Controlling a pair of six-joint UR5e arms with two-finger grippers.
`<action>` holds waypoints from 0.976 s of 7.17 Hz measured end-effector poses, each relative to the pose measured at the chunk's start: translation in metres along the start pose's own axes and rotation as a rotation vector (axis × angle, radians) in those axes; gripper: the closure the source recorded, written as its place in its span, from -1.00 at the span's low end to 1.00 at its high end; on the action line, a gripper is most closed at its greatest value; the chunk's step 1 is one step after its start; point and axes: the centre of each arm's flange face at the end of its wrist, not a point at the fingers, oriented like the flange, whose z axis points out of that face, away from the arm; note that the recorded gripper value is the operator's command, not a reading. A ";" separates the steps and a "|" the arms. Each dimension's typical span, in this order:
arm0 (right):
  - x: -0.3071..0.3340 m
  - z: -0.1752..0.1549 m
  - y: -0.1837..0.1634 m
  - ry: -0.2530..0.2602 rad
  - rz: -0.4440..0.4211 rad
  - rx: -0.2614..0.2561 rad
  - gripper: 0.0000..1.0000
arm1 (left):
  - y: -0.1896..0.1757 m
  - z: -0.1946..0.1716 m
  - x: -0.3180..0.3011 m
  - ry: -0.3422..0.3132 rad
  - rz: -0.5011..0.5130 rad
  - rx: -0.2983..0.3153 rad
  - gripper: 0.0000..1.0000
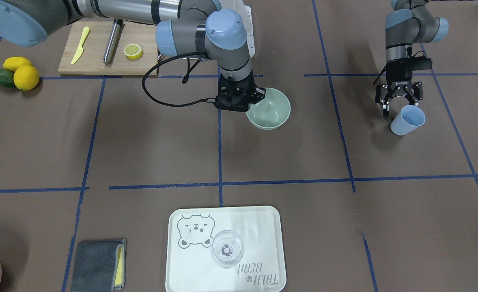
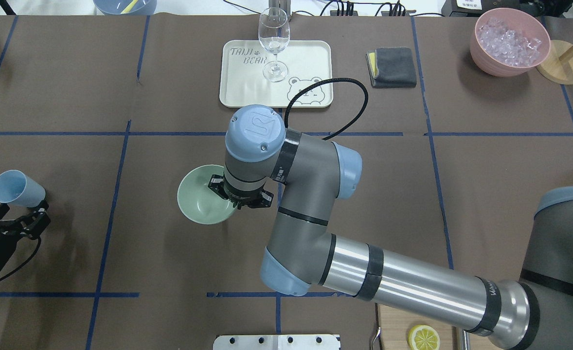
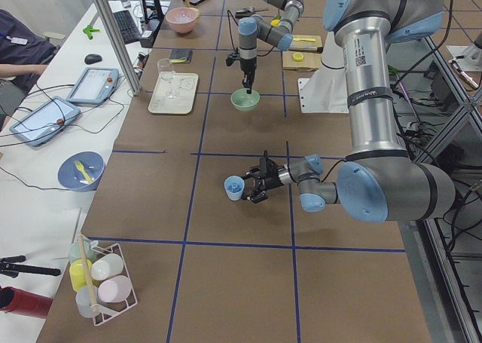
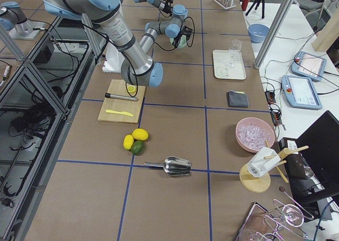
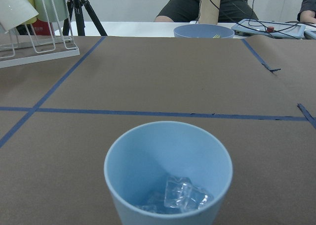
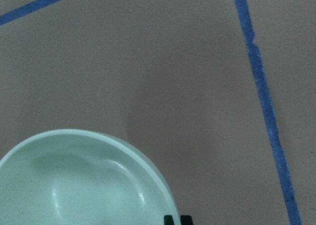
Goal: Pour ice into bowl
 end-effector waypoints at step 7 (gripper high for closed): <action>-0.016 0.031 0.005 0.043 -0.004 0.031 -0.33 | -0.015 0.023 -0.015 -0.034 0.029 0.057 -0.99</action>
